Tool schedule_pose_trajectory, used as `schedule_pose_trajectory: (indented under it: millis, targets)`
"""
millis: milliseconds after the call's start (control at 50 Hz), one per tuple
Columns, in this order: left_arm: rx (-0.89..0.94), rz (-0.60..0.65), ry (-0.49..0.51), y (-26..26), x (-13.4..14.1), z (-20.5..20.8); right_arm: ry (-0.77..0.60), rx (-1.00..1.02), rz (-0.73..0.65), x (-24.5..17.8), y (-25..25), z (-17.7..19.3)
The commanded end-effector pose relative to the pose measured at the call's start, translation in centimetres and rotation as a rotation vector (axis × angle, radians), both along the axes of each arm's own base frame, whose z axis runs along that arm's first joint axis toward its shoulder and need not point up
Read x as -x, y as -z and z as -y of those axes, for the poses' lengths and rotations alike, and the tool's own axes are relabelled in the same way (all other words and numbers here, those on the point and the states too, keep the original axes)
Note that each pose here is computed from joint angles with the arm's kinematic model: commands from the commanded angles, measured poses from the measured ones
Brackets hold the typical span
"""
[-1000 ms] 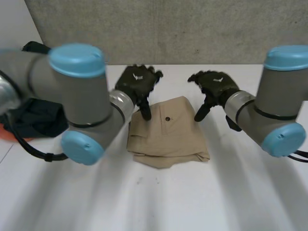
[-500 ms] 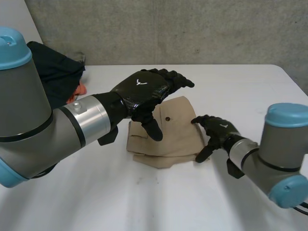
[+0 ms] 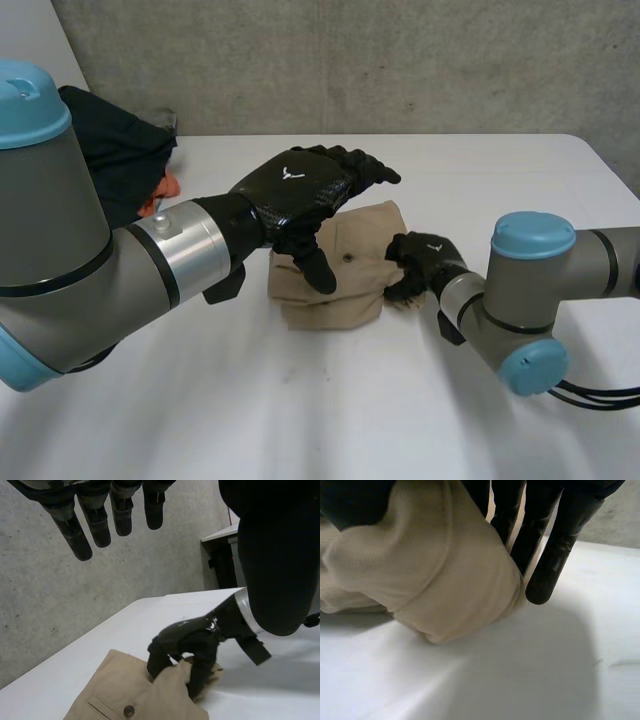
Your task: Fold the laundry.
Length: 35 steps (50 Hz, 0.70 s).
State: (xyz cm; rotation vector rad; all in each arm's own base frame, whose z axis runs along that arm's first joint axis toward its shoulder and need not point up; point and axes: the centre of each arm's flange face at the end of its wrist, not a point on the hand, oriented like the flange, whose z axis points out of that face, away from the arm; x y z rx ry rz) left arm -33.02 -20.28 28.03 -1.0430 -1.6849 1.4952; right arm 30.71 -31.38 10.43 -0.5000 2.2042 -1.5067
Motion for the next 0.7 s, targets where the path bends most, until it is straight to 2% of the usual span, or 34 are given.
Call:
schedule_pose_trajectory:
  millis: [20,200,260,340,440,600,700]
  targets:
    - [-0.001,0.001,0.001,0.1,0.1,0.0,0.092,0.085,0.010,0.5,-1.4,3.1]
    - [0.015,-0.012,0.004,0.1,0.3,0.2,0.315,0.224,0.030,6.6,-3.9,12.3]
    - [0.014,-0.011,0.005,0.2,0.4,0.2,0.368,0.226,0.013,8.2,-3.4,14.3]
    - [0.011,-0.009,0.004,0.3,0.4,0.2,0.440,0.250,-0.054,11.1,-2.8,17.6]
    - [0.009,-0.008,0.005,0.4,0.4,0.2,0.546,0.318,-0.171,17.0,-1.8,21.5]
    - [-0.002,-0.001,0.002,0.8,0.2,0.1,0.632,0.401,-0.286,23.7,-2.5,23.8]
    - [-0.003,-0.002,0.005,0.8,0.3,0.0,0.629,0.414,-0.309,25.0,-2.7,24.1]
